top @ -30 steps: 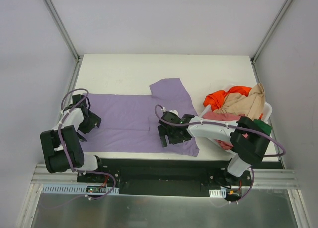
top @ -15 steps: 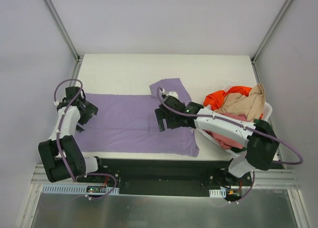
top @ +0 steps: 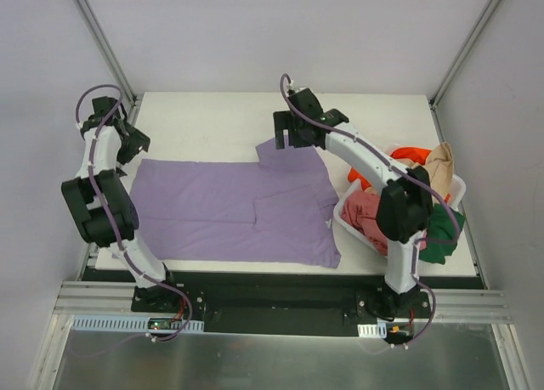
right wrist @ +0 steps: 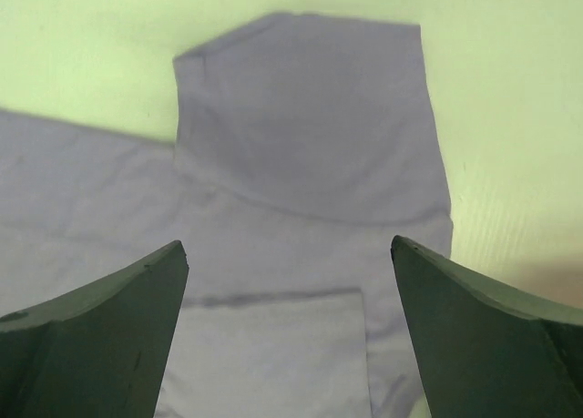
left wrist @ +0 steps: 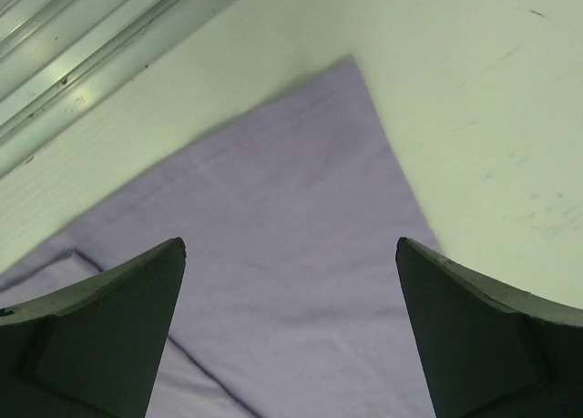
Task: Fold and stack the t-shirts
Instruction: Grap the side of the flattened tshirt furthest away from the robot with both arms
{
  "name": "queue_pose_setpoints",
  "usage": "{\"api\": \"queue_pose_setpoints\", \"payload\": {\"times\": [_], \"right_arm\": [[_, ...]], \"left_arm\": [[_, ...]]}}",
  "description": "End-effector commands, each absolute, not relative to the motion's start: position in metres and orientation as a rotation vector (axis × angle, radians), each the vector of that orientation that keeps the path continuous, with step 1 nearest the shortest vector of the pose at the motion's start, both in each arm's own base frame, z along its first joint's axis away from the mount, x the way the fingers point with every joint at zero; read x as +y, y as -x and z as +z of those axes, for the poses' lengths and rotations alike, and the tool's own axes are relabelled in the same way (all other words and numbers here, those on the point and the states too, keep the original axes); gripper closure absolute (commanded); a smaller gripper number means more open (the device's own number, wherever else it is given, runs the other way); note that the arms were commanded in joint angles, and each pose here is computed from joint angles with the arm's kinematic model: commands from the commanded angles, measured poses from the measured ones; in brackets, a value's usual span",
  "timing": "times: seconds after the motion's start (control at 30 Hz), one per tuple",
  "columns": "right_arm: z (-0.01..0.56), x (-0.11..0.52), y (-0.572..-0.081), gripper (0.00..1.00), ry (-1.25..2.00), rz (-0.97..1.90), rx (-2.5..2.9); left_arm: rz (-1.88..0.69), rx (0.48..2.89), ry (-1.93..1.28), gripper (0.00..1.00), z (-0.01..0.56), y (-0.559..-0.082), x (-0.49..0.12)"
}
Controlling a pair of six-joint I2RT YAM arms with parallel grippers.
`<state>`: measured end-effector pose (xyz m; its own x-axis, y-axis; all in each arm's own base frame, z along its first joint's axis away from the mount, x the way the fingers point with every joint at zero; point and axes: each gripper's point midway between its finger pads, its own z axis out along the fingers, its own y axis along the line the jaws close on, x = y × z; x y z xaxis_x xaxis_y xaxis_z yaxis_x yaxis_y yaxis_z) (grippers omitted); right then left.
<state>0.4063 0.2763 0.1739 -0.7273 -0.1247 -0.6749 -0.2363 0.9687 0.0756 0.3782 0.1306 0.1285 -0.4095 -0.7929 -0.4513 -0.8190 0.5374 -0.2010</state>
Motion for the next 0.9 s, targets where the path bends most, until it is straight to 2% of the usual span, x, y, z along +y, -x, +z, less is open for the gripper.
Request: {"api": "queue_pose_setpoints", "payload": {"times": [0.0, 0.2, 0.5, 0.73, 0.87], "right_arm": [[0.166, 0.287, -0.447, 0.04, 0.266, 0.296, 2.413], [0.146, 0.29, -0.506, 0.04, 0.214, 0.358, 2.393], [0.098, 0.273, -0.568, 0.04, 0.064, 0.509, 2.375], [0.071, 0.275, -0.587, 0.04, 0.023, 0.576, 2.378], [0.058, 0.284, -0.589, 0.04, 0.035, 0.634, 2.389]], "left_arm": [[0.2, 2.394, 1.266, 0.01, 0.114, -0.388, 0.153], [0.239, 2.49, 1.268, 0.01, 0.079, -0.417, 0.169], [0.237, 2.534, 1.296, 0.09, 0.047, -0.443, 0.187], [0.225, 2.6, 1.295, 0.28, 0.028, -0.438, 0.182], [0.227, 2.646, 1.297, 0.35, 0.015, -0.433, 0.18]]}}
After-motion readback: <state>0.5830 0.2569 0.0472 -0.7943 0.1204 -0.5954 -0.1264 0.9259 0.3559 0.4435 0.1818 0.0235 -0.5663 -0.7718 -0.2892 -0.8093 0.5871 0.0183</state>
